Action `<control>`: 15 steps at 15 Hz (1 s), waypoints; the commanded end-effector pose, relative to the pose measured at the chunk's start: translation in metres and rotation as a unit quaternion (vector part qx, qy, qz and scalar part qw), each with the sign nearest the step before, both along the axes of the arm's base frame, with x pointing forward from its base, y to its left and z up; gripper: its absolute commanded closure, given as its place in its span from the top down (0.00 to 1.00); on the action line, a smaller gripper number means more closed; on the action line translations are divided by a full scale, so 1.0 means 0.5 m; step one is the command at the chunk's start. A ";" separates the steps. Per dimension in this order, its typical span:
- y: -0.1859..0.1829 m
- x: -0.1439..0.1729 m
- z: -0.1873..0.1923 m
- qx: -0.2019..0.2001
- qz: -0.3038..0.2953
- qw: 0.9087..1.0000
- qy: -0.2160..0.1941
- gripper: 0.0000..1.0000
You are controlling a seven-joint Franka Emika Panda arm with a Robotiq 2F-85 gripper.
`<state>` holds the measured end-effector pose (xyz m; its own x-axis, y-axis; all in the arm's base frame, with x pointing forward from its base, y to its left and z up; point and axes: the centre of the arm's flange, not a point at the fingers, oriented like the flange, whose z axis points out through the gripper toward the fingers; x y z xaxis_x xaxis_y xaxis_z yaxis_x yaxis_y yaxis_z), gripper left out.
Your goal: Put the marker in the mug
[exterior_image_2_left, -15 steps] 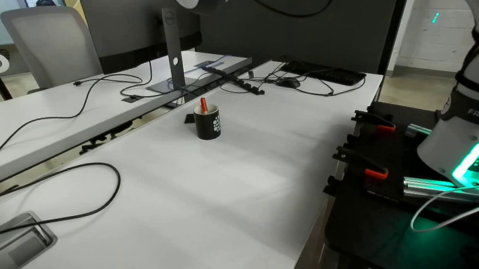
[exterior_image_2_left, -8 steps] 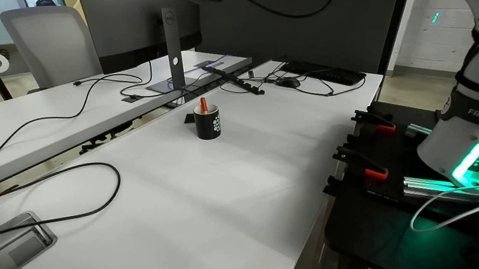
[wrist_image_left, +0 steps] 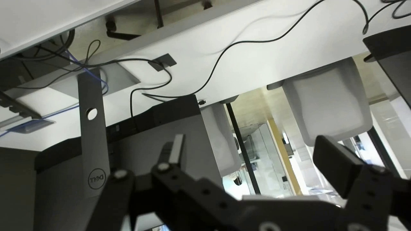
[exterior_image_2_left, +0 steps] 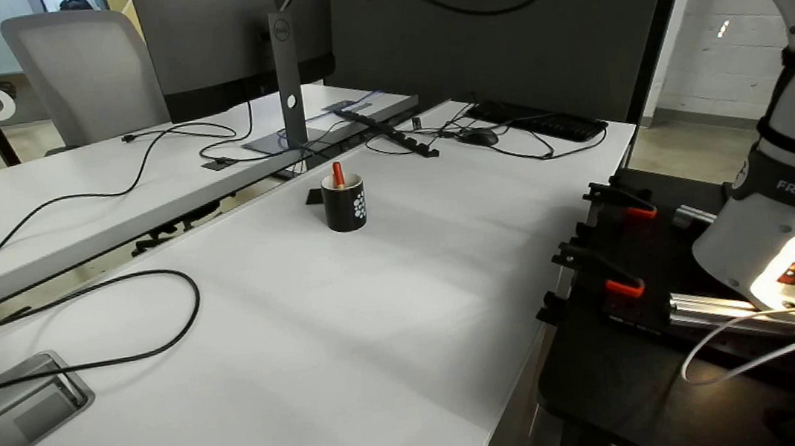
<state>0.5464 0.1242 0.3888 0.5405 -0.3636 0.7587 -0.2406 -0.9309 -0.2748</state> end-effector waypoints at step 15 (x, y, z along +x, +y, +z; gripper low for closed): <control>-0.004 -0.011 -0.007 0.020 0.007 1.000 0.016 1.00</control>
<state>0.5408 0.1222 0.3852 0.5695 -0.3862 0.7256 -0.2374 -0.9224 -0.3046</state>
